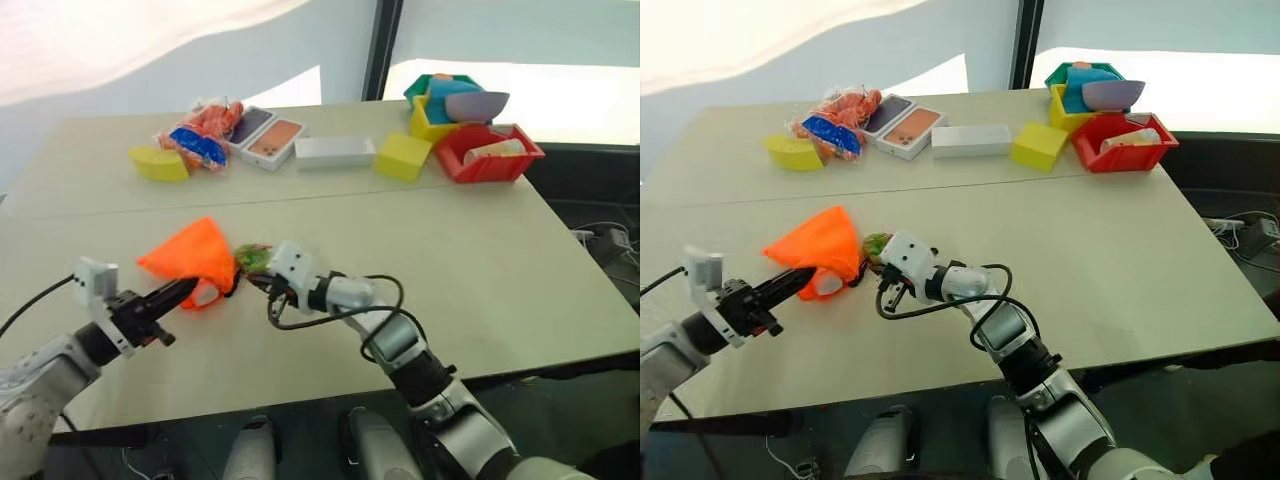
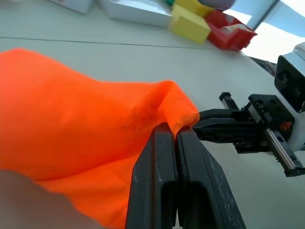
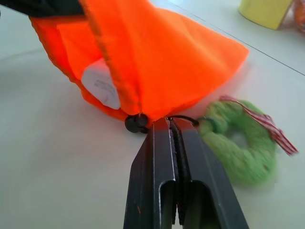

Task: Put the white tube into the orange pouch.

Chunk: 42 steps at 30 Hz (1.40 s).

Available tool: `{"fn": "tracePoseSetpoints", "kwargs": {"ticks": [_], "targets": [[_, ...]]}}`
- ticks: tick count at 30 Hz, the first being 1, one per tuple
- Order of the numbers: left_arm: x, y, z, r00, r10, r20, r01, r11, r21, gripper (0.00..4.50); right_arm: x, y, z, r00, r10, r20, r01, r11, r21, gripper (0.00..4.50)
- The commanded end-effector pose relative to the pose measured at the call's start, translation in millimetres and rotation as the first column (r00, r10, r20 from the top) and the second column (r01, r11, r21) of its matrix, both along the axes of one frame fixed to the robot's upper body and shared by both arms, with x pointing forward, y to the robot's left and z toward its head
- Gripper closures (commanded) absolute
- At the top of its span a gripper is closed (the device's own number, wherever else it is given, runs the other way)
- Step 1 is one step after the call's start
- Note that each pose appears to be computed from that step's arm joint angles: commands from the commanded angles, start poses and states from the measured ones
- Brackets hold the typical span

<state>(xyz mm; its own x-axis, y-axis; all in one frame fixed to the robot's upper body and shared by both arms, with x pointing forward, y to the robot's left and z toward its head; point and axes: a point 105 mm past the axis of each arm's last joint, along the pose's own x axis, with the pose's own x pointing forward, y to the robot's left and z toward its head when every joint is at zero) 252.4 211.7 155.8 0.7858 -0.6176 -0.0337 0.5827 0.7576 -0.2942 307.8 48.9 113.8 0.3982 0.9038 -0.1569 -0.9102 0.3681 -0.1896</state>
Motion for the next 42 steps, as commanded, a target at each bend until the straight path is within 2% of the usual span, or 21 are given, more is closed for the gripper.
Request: {"fn": "tracePoseSetpoints", "kwargs": {"ticks": [1, 7, 12, 14, 20, 26, 35, 42], "targets": [[-2.3, -24.2, 16.3, 0.995, -0.089, 0.049, 0.089, 0.996, -0.008, 4.50, -7.5, -4.9, 13.2, 1.000, 0.013, -0.006, -0.012, 0.999, 0.040, 4.44], [-3.6, -46.8, 33.8, 0.981, -0.176, 0.080, 0.178, 0.984, -0.018, 4.50, -9.7, -10.2, 13.0, 0.999, 0.029, -0.017, -0.029, 0.999, 0.019, 4.44], [-8.4, -42.6, 42.8, 0.981, -0.177, 0.082, 0.178, 0.984, -0.008, 4.50, -11.9, -8.2, 14.9, 0.998, 0.055, -0.014, -0.055, 0.998, 0.014, 4.44], [-11.4, -31.3, 37.6, 0.988, -0.147, 0.053, 0.147, 0.989, 0.002, 4.50, -13.2, -8.5, 14.9, 0.998, 0.066, -0.018, -0.065, 0.998, 0.012, 4.44], [-19.9, 23.3, -2.4, 0.995, 0.049, -0.089, -0.052, 0.998, -0.030, 4.50, -17.0, -10.3, 12.3, 0.992, 0.120, -0.027, -0.121, 0.993, -0.010, 4.44], [-26.3, 44.7, -21.1, 0.977, 0.128, -0.170, -0.160, 0.969, -0.189, 4.50, -24.8, -0.1, 7.0, 0.981, 0.186, -0.062, -0.188, 0.982, -0.015, 4.44], [-12.9, 33.7, -16.1, 0.983, 0.084, -0.161, -0.118, 0.971, -0.210, 4.50, -31.7, 23.3, -3.6, 0.962, 0.244, -0.121, -0.251, 0.967, -0.040, 4.44], [-17.4, 21.7, -12.6, 0.988, 0.041, -0.152, -0.071, 0.977, -0.199, 4.50, -25.8, 51.7, 3.0, 0.972, 0.223, -0.074, -0.223, 0.975, 0.003, 4.44]]}}
